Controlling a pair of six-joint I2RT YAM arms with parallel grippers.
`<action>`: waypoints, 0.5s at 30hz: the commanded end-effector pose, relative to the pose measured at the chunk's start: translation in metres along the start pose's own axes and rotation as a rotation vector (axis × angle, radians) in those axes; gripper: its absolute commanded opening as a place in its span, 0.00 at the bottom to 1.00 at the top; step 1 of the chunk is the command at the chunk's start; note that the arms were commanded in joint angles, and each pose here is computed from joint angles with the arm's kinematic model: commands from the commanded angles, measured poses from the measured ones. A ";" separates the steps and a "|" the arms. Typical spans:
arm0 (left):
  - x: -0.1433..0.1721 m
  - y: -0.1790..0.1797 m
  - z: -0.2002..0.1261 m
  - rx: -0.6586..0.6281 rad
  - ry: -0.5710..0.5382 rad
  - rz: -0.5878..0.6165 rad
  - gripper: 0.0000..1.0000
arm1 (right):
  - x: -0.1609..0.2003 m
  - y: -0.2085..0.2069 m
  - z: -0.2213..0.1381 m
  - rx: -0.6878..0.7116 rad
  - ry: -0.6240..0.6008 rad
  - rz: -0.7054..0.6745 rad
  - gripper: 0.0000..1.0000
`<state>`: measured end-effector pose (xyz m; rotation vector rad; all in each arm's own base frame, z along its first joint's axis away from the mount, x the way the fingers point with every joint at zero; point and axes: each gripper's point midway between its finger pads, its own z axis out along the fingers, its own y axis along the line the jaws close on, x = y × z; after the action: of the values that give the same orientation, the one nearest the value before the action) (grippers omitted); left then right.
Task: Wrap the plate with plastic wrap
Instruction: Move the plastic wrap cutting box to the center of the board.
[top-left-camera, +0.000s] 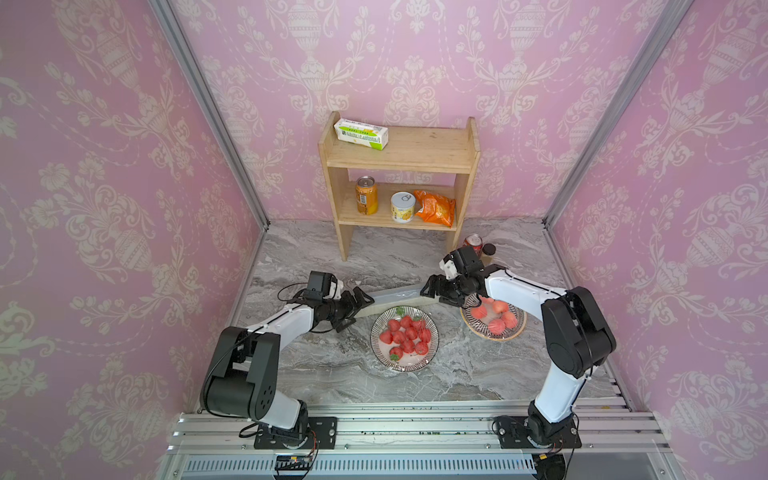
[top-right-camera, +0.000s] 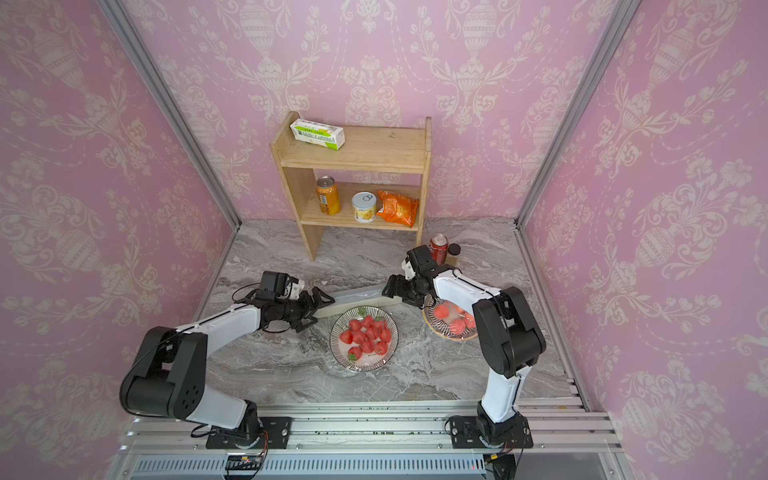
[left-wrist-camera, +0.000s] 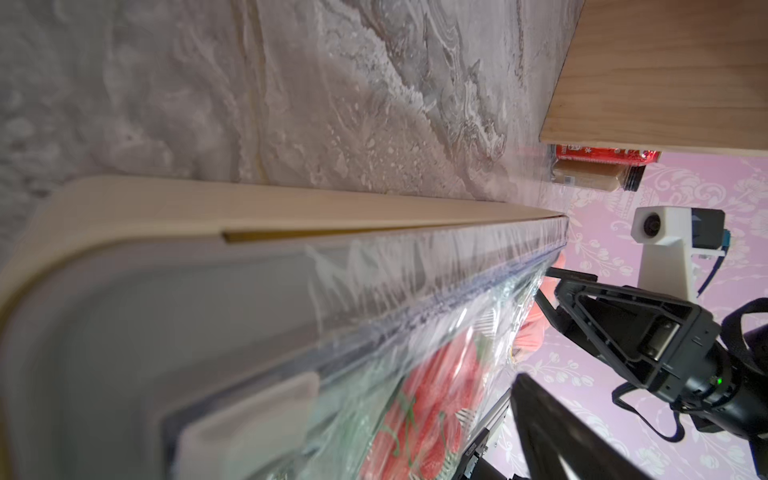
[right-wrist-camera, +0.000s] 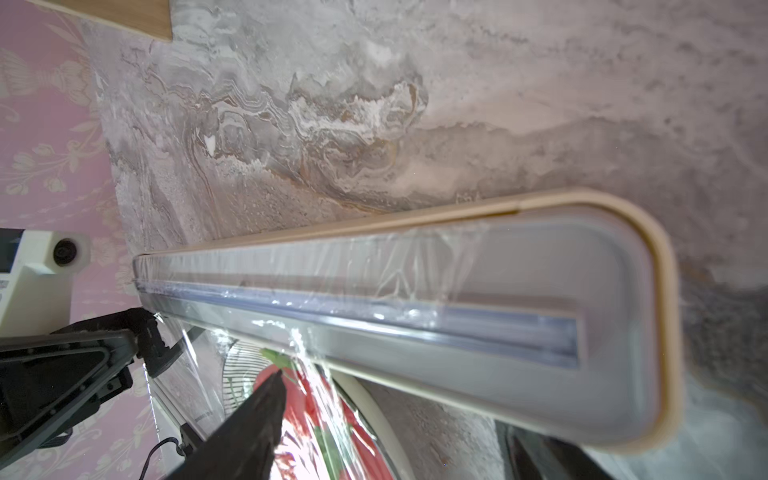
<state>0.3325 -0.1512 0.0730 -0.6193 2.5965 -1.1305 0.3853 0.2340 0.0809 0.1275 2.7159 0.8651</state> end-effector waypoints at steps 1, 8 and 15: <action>-0.031 -0.027 0.000 0.030 -0.063 0.113 0.99 | -0.030 0.015 0.002 -0.032 -0.059 -0.026 0.80; -0.064 -0.023 0.011 -0.004 -0.081 0.131 0.99 | -0.058 0.016 0.002 -0.007 -0.120 -0.088 0.80; -0.060 -0.011 -0.022 -0.132 -0.123 0.209 0.99 | -0.043 0.023 -0.053 0.045 -0.167 -0.220 0.77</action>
<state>0.3912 -0.1296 0.0803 -0.5081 2.5650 -0.9650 0.4260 0.2252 0.1115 0.0240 2.5927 0.7411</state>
